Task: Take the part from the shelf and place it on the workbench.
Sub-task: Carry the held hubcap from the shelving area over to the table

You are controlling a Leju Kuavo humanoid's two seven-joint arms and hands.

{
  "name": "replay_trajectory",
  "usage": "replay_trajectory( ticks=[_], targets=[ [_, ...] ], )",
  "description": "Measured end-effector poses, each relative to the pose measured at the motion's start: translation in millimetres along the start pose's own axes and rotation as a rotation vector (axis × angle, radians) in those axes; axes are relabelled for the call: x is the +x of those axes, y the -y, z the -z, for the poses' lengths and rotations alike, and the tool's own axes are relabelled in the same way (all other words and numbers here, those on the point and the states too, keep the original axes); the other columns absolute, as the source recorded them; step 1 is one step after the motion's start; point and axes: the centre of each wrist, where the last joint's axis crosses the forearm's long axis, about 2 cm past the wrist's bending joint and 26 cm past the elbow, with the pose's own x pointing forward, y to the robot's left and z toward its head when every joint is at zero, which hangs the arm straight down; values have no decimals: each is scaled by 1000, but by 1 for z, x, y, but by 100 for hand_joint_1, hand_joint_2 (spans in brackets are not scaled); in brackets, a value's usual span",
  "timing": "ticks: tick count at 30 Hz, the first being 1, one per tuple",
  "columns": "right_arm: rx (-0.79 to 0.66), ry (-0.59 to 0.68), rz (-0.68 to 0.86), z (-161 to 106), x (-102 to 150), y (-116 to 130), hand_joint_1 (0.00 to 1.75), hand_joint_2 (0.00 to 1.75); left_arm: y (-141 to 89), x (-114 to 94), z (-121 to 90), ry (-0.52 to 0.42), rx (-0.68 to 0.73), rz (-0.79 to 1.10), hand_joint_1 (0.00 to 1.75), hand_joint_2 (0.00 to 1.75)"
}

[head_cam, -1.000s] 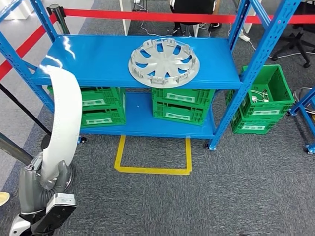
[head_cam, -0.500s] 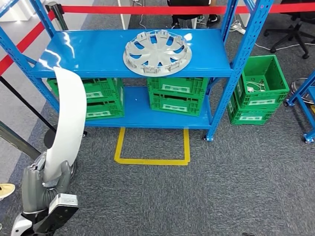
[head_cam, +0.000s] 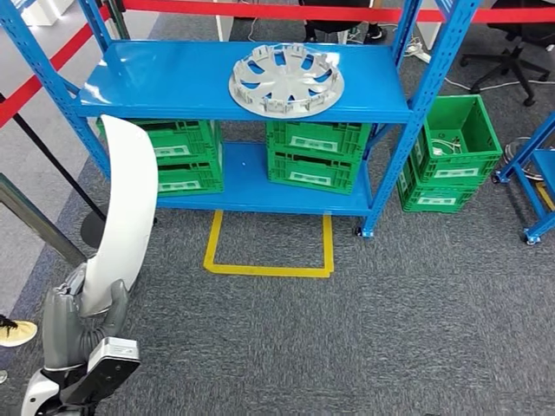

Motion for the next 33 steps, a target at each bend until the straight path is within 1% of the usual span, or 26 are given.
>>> replay_trajectory(
  ticks=[18,25,33],
  targets=[
    [-8,-1,2,1,3,-1,0,0,3,-1,1,17,-19,-6,175,175],
    [-8,-14,2,-2,-2,0,0,0,3,-1,1,16,-21,-8,175,175],
    [-13,0,8,1,3,-2,0,0,4,-3,1,15,-31,-20,175,175]
  ],
)
